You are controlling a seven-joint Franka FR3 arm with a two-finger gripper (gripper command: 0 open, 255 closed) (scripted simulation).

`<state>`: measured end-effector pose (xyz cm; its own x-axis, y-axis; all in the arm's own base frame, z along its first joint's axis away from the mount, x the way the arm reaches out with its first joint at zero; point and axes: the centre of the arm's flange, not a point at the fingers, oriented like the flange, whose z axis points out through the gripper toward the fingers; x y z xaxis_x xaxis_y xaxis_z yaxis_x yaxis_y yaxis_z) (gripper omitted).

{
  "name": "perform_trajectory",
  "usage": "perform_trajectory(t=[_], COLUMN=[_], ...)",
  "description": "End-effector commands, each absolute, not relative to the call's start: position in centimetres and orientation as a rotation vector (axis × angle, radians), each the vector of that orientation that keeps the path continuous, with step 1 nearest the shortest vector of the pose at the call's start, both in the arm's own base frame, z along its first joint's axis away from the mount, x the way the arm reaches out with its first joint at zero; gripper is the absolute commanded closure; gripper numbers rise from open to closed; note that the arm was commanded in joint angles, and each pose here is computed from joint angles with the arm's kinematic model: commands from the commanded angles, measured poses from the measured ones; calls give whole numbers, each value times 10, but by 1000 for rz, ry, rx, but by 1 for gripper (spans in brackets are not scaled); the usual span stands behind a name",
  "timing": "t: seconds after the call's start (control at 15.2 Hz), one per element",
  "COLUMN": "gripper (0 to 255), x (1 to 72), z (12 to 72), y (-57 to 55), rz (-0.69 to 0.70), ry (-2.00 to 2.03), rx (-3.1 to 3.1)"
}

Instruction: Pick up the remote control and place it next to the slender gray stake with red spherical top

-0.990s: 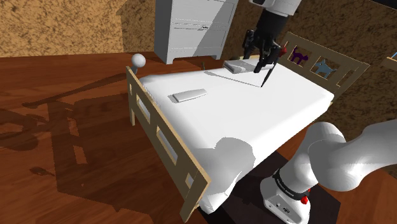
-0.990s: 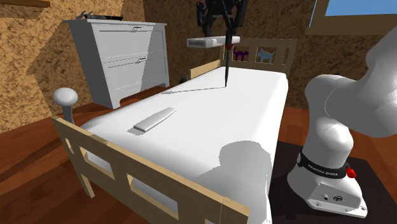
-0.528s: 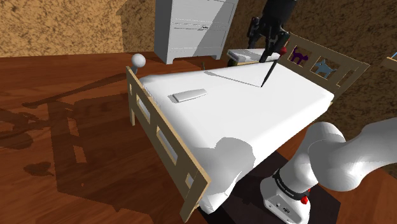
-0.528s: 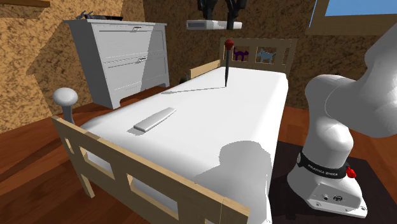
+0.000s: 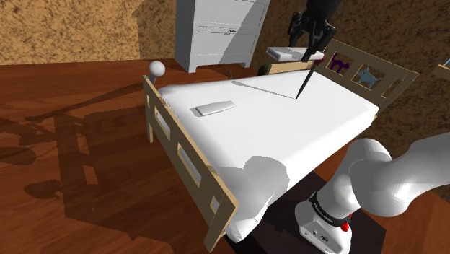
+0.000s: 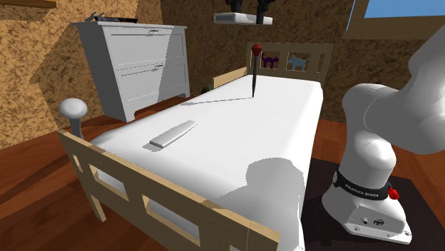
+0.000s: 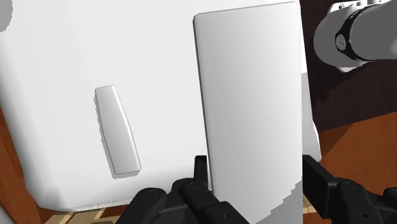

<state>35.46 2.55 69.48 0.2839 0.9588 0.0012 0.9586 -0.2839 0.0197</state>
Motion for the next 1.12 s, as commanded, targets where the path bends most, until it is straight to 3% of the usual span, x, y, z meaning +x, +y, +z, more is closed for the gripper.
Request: perform_trajectory(t=[0.0,1.06], gripper=[255,255], x=[362,403], z=[697,697], y=[-1,-209], rz=[20,20], ry=[1872,1872], rx=[2504,2504])
